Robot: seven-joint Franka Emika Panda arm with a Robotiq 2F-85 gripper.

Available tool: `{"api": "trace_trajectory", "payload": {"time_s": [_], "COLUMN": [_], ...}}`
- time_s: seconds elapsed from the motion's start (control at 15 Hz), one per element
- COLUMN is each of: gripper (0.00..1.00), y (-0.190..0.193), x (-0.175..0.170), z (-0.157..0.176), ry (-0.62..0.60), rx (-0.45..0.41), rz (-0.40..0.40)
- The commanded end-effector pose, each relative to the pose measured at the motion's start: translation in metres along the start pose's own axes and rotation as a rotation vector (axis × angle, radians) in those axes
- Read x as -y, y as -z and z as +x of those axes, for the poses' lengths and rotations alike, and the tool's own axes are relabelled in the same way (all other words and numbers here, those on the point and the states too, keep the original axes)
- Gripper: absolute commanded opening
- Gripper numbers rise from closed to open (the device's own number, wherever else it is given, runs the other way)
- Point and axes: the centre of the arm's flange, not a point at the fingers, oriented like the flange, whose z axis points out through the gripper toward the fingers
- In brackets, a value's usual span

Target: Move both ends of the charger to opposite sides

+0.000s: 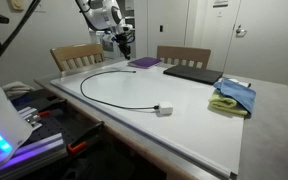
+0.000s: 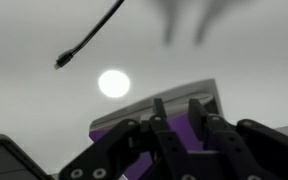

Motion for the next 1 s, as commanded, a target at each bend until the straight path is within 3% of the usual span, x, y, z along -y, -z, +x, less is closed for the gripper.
{"api": "trace_trajectory", "payload": {"time_s": [0.0,0.33,0.6,0.93], "gripper": [0.62,0.97,1.0,1.0], "y": [0.001,-0.004,-0.02,-0.026], "x": [-0.024,-0.064,-0.069,-0.08], "z": [0.014,0.013,0.001,-0.002], "ry": [-0.079,-0.312,-0.493,-0.707], "rx": [0.016,0.123,0.197,0.183], "rz": [-0.115,-0.275,-0.286,-0.227]}}
